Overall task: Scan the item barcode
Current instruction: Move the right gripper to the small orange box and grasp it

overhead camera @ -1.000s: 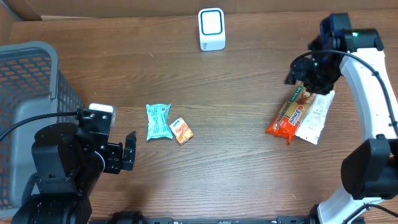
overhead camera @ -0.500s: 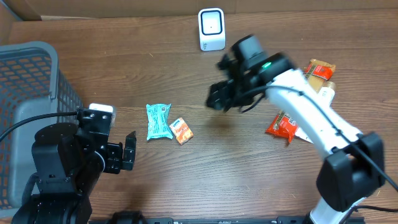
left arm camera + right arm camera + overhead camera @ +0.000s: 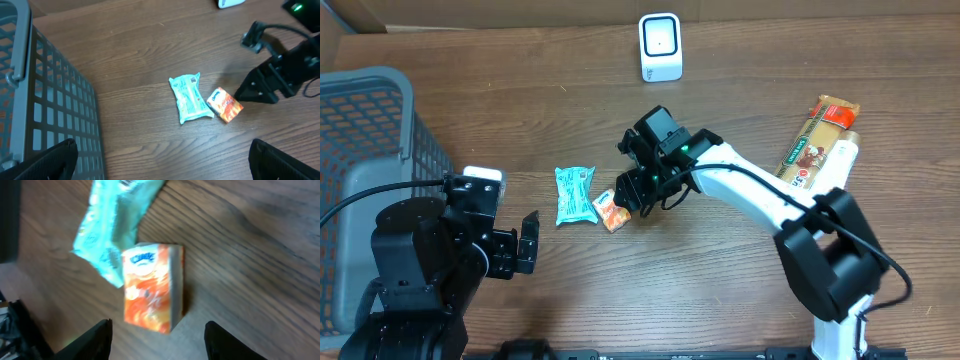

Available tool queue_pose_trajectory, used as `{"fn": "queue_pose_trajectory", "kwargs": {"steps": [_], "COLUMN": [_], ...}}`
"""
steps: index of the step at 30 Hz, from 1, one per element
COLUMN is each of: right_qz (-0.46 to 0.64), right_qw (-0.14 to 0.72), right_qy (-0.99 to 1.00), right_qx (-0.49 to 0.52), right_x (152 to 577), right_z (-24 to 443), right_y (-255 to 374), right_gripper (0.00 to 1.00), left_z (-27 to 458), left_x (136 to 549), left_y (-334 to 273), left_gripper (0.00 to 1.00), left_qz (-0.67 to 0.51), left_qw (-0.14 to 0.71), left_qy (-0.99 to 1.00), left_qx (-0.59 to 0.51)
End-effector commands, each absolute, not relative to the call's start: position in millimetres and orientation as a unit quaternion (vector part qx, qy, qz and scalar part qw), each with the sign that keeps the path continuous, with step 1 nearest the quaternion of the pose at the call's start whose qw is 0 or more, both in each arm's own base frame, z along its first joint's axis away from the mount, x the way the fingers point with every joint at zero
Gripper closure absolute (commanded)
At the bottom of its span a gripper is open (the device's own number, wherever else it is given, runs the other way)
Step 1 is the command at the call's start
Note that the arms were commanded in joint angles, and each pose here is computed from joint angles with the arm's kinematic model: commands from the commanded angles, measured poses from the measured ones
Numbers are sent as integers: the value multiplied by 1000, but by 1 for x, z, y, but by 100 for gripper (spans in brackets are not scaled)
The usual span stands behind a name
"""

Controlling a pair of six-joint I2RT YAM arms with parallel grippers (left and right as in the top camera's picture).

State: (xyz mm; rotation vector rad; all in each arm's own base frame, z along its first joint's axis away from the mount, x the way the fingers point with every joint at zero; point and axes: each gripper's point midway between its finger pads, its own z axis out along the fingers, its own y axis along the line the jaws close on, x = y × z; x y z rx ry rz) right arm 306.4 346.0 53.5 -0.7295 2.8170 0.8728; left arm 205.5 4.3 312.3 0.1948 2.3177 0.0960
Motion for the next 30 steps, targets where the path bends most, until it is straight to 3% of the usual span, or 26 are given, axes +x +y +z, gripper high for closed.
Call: {"fn": "queue_pose_trajectory", "kwargs": {"steps": [1, 10, 14, 30], "right_qz": [296, 323, 320, 303], "right_qw": [30, 4, -2, -5], "right_qy": [923, 914, 917, 930], "right_qx": [-243, -245, -236, -208], "right_x": [301, 293, 291, 292], "right_z": [32, 18, 18, 4], "right_y": [352, 362, 360, 355], "right_gripper": [42, 51, 62, 62], "left_z": [314, 314, 314, 314], "left_x": [206, 206, 206, 206], "left_y": [7, 7, 7, 7], "left_gripper": [0, 0, 0, 0], "left_qz": [48, 48, 47, 47], "left_qw": [397, 397, 397, 397], "left_qy": [913, 913, 913, 913], "left_qx": [83, 83, 83, 83]}}
